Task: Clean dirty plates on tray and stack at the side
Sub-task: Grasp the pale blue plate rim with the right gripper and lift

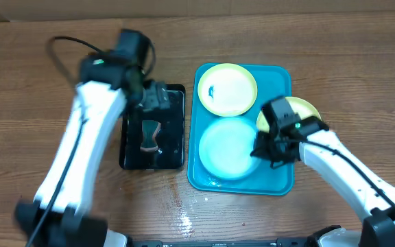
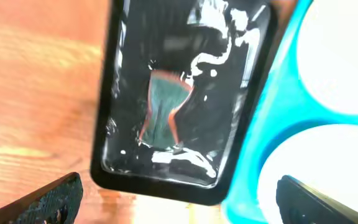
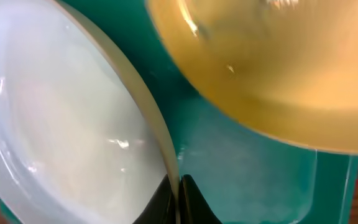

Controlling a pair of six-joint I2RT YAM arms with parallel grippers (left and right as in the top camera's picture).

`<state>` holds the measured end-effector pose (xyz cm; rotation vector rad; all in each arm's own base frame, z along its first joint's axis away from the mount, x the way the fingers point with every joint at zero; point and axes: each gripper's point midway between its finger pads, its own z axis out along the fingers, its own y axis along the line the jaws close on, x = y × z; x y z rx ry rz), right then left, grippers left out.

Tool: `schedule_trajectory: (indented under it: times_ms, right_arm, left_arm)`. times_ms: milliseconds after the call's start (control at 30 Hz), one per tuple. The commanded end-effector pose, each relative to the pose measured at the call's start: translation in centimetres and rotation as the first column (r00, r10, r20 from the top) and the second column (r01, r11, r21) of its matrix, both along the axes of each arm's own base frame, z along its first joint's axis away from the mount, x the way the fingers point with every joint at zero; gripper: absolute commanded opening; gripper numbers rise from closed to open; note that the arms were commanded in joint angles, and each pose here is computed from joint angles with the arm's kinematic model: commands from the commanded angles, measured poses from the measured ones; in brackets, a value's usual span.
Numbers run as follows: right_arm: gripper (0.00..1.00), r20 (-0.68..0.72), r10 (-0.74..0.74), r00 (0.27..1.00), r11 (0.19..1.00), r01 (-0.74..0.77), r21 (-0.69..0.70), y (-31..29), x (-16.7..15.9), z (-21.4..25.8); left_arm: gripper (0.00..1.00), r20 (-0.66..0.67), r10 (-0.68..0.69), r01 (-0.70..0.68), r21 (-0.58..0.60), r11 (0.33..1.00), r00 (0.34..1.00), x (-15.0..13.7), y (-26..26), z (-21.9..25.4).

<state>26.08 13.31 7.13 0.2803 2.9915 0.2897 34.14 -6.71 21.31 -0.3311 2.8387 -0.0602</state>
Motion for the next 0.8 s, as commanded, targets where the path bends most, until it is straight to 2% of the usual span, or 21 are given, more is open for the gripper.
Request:
schedule_trajectory:
  times_ms: [0,167,367,533,767]
  right_arm:
    - [0.04,0.169,0.123,0.978,0.992,-0.126,0.009,2.4,3.3,5.4]
    - [0.04,0.355,0.168,0.919,0.983,-0.181,0.004,5.8,6.1,10.2]
    - [0.04,0.566,0.217,0.795,0.976,-0.19,-0.106,10.3,8.2,12.4]
    - [0.04,0.636,0.259,0.727,0.966,-0.176,-0.191,13.6,8.7,11.7]
    - [0.04,0.674,0.342,0.655,0.935,-0.165,-0.315,15.3,9.4,10.9]
  left_arm:
    - [1.0,0.178,0.015,-0.011,-0.026,1.0,0.984,-0.6,0.8,5.9]
    - [1.0,0.288,0.032,-0.029,-0.015,0.999,0.957,-2.0,1.8,9.2]
    - [1.0,0.278,0.032,-0.029,-0.013,0.999,0.96,-2.9,2.0,9.3]
    - [1.0,0.265,0.031,-0.029,-0.01,1.0,0.964,-3.0,2.0,9.1]
    - [1.0,0.264,0.03,-0.029,-0.009,1.0,0.964,-3.1,2.0,9.1]
